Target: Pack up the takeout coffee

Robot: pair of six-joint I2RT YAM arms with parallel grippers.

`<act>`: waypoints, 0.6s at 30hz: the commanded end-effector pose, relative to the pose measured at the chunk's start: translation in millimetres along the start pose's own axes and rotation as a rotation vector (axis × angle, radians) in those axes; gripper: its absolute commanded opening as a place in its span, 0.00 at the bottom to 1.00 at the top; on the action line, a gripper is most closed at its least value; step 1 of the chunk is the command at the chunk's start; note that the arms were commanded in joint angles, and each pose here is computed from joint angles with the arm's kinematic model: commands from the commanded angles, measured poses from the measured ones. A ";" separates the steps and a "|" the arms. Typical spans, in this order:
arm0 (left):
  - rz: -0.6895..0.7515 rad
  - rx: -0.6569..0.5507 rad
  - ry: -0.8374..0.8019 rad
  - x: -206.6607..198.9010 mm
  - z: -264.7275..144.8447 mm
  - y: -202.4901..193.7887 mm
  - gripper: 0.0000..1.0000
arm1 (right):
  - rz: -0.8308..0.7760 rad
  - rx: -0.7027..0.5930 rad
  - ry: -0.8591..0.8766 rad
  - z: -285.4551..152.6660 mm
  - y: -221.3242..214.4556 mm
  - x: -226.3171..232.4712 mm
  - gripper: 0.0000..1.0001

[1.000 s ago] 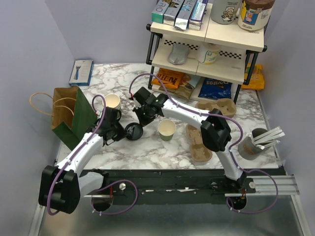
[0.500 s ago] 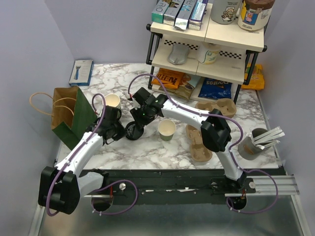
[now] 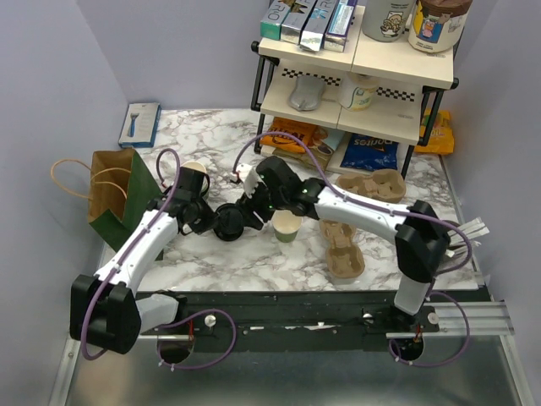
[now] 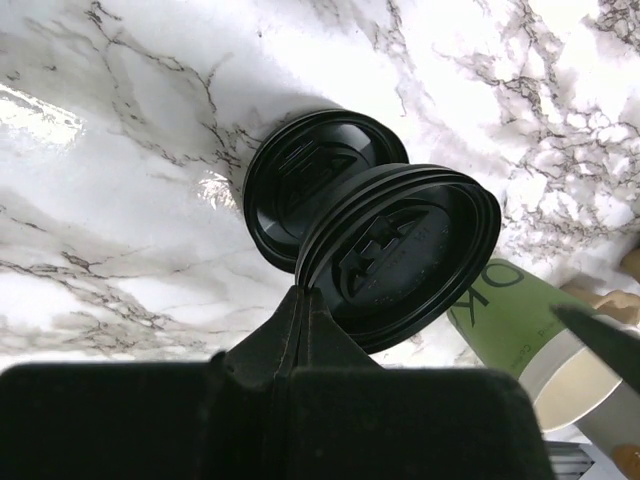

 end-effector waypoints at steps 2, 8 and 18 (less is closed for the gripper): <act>0.027 0.096 0.091 5.8 -5.9 -5.3 0.00 | -0.346 -0.303 0.284 -21.6 33.1 51.2 0.62; 0.018 0.110 0.121 0.9 -14.3 0.4 0.00 | -0.429 -0.286 0.426 -8.5 27.8 83.3 0.50; -0.016 0.134 0.132 -2.8 -19.0 0.1 0.00 | -0.422 -0.222 0.379 27.2 18.3 82.2 0.45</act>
Point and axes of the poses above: each gripper's point midway between its finger pads, its own z axis out along the fingers, its own x axis along the line the jaws close on, y = z × x, the point moved 1 cm from there along -z, back along the fingers, and after that the axes turned 1 degree about z, right-handed, at the moved point
